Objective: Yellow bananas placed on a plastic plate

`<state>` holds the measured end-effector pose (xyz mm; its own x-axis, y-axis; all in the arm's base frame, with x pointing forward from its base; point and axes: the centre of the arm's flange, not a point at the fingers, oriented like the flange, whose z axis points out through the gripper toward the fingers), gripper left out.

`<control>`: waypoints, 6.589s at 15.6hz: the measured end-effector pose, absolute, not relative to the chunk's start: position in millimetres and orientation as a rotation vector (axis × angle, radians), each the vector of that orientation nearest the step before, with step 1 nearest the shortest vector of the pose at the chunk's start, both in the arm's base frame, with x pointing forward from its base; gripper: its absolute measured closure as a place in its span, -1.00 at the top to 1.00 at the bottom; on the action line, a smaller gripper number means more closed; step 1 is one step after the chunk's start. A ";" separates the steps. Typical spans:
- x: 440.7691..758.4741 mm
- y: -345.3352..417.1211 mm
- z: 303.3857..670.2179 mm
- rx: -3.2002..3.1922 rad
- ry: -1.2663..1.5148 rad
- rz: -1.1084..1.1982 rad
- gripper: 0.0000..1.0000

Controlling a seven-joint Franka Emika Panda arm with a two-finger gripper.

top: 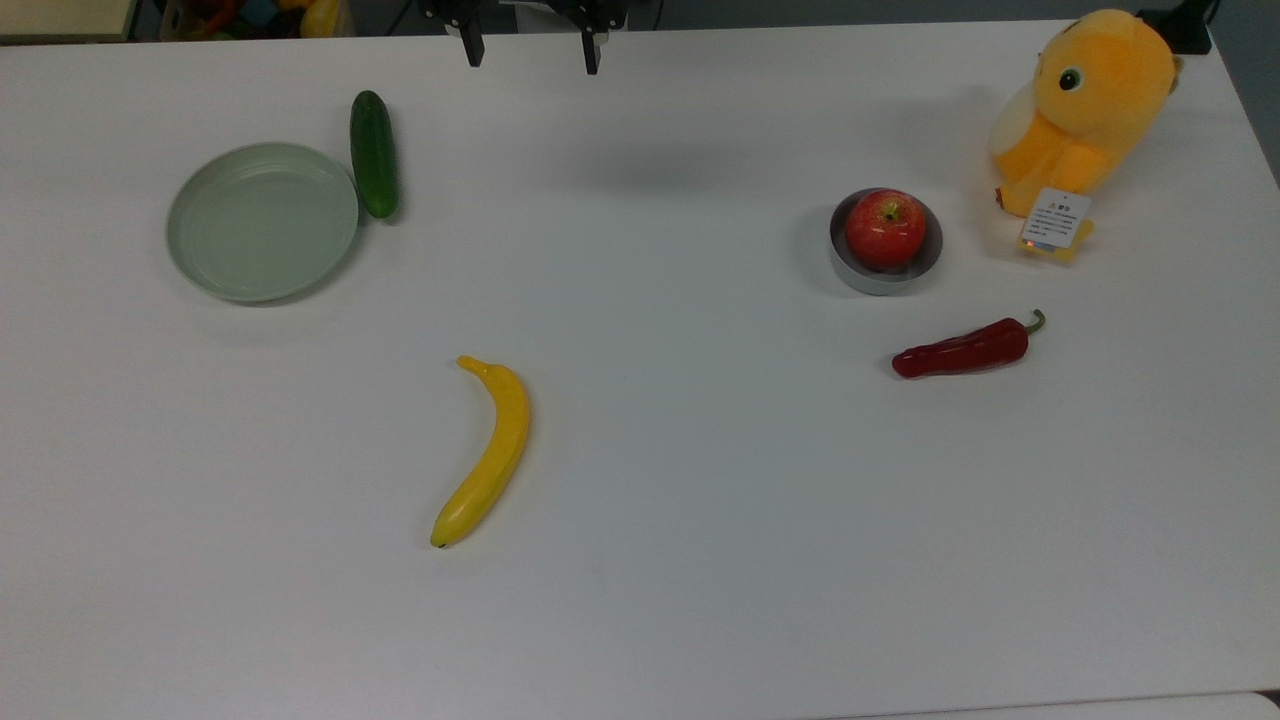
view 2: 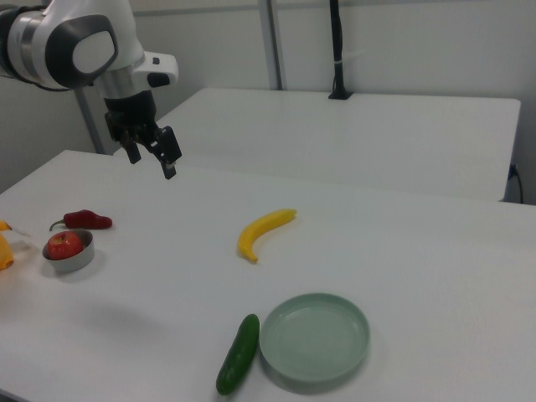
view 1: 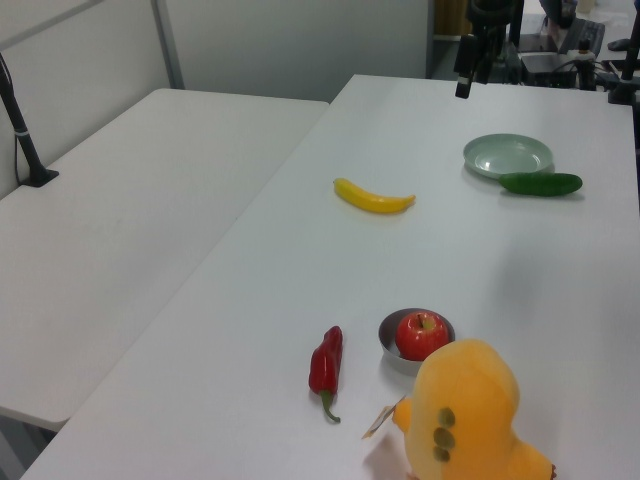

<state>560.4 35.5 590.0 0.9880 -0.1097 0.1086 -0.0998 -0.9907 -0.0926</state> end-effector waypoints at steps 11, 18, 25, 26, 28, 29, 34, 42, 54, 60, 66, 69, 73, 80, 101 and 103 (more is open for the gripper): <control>560.3 38.0 589.6 -3.017 0.113 -0.169 1.00; 565.5 49.9 576.5 -3.019 0.084 -0.153 1.00; 583.8 54.4 556.1 -3.011 0.087 -0.243 1.00; 589.6 54.7 550.5 -3.009 0.087 -0.266 1.00; 604.4 54.9 537.9 -2.999 0.092 -0.344 1.00; 614.9 55.0 528.2 -2.992 0.097 -0.398 1.00; 660.3 54.9 457.1 -3.001 0.116 -0.437 1.00; 703.0 12.9 355.4 -3.116 0.131 -0.335 1.00; 737.7 20.8 290.8 -3.198 -0.010 -0.385 0.52; 738.9 26.0 292.8 -3.271 -0.103 -0.413 -0.55; 742.4 8.2 320.7 -3.270 -0.051 -0.481 -0.55; 728.8 -13.8 374.7 -3.258 0.004 -0.563 -0.55; 681.7 -27.3 403.1 -3.294 0.028 -0.425 -0.54; 623.6 -57.7 424.3 -3.380 0.111 0.057 -0.52; 566.4 -220.3 392.2 -3.498 0.410 0.332 0.99; 566.5 -220.1 391.6 -3.498 0.408 0.333 1.00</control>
